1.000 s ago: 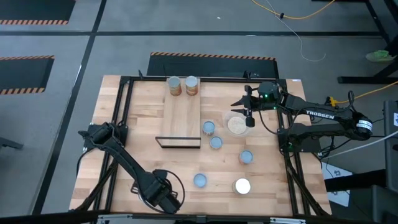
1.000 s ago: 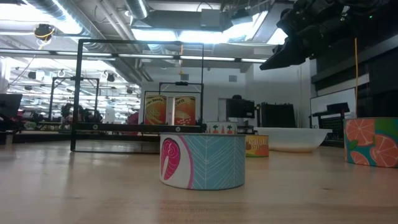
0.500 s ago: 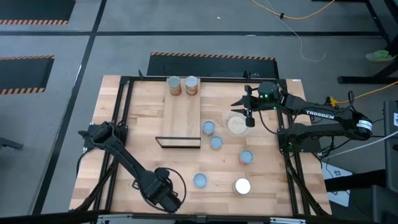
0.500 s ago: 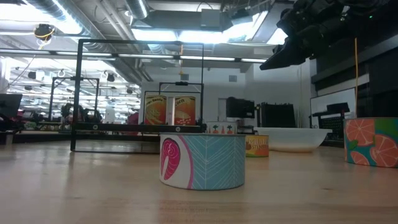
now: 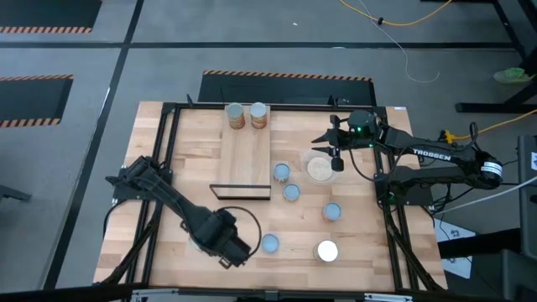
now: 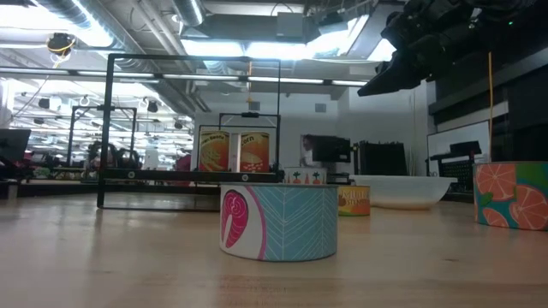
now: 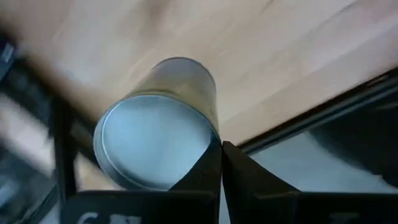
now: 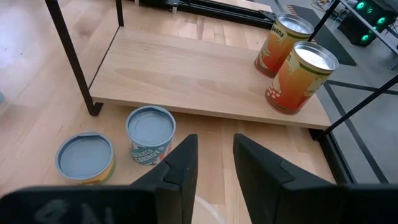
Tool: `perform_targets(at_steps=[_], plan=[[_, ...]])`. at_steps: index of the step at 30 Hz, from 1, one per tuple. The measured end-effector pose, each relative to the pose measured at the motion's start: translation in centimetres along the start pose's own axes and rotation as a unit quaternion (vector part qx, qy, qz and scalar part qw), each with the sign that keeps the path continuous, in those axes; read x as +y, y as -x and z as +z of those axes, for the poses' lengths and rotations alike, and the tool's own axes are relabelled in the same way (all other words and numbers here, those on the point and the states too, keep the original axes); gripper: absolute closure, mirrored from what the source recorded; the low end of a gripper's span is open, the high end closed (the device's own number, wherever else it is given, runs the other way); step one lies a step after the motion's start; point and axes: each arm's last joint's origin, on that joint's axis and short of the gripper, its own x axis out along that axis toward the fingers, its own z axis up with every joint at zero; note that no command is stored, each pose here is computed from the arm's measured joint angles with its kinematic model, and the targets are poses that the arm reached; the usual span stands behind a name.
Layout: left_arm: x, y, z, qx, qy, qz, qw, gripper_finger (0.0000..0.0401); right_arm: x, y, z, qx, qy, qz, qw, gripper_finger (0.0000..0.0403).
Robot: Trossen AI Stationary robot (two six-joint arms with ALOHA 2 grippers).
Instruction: Pick and place cans onto a shelf
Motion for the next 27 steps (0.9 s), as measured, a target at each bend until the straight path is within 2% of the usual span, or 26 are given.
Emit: perform_targets(at_steps=[3,6,12,18,22,25,27], plan=[[0.5,2.2,0.8,-0.043,-0.002,-0.038,0.998,0.0401,0.0,0.0,0.0,0.000,0.000,0.001,1.000,0.0295],[1.1,3.6,1.3,-0.080,-0.020,-0.052,0.995,0.0401,0.0,0.0,0.0,0.001,0.000,0.001,1.000,0.0295],[1.8,6.9,2.9,-0.149,-0.079,-0.095,0.981,0.0401,0.0,0.0,-0.1,0.003,-0.001,0.002,1.000,0.0295],[2.9,10.6,4.5,-0.228,-0.140,-0.125,0.955,0.0401,0.0,0.0,-0.1,0.003,-0.001,0.002,1.000,0.0295],[4.0,13.3,5.6,-0.290,-0.187,-0.135,0.929,0.0401,0.0,0.0,-0.1,0.003,-0.001,0.002,1.000,0.0295],[4.9,14.5,6.6,-0.334,-0.212,-0.120,0.910,0.0401,0.0,0.0,-0.1,0.003,-0.001,0.002,1.000,0.0295],[6.1,15.0,7.3,-0.345,-0.223,-0.101,0.906,0.0401,0.0,0.0,-0.1,0.004,-0.001,0.002,1.000,0.0295]])
